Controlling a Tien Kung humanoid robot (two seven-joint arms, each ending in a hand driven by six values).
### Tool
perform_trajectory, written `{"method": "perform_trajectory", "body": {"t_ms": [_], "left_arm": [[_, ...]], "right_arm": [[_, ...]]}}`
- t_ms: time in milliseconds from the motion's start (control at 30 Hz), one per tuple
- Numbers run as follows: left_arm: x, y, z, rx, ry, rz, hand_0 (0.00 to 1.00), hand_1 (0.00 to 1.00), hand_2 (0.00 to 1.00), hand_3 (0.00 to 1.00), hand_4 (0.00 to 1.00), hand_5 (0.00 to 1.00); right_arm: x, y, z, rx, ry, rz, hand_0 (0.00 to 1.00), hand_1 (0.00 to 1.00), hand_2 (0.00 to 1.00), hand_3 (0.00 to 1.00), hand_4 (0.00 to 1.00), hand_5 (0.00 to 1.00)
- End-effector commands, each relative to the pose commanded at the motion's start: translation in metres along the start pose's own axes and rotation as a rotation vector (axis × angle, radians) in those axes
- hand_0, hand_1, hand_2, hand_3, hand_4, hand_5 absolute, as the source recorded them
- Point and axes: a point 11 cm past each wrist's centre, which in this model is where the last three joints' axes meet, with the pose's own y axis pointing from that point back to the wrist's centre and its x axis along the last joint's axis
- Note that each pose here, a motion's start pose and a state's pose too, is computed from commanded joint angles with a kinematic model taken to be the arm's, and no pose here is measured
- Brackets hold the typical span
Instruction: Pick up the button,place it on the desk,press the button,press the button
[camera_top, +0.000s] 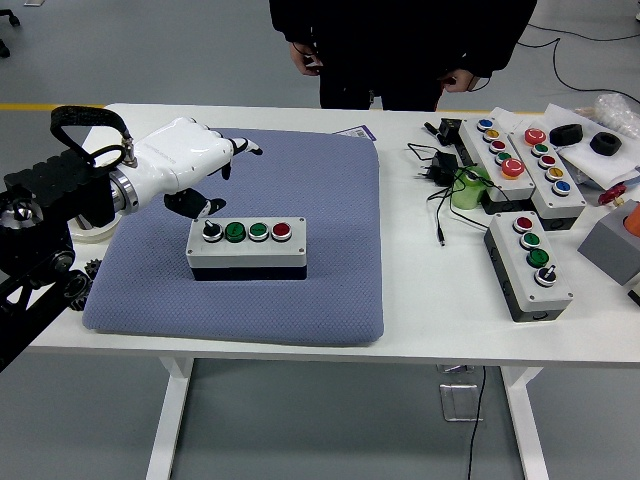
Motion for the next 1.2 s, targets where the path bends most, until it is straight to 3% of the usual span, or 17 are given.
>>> {"method": "perform_trajectory", "body": {"t_ms": [200, 700, 1200], "left_arm": [[-0.004, 0.0, 0.004, -0.016, -0.002, -0.021, 0.037, 0.051, 0.137, 0.811, 0.002, 0.002], [-0.038, -0.003, 0.009, -0.032, -0.026, -0.196, 0.02, 0.016, 0.091, 0.792, 0.002, 0.002], [-0.045, -0.003, 0.019, -0.066, -0.03, -0.216, 0.013, 0.004, 0.08, 0.786, 0.002, 0.002]], "right_arm": [[0.0, 0.0, 0.0, -0.001, -0.001, 0.0, 0.749, 0.702, 0.714, 0.583, 0.182, 0.136], [0.0, 0.0, 0.001, -0.002, -0.002, 0.001, 0.748, 0.702, 0.714, 0.583, 0.182, 0.136], [0.0, 0.0, 0.003, -0.007, -0.002, 0.001, 0.749, 0.702, 0.714, 0.582, 0.181, 0.136]]}}
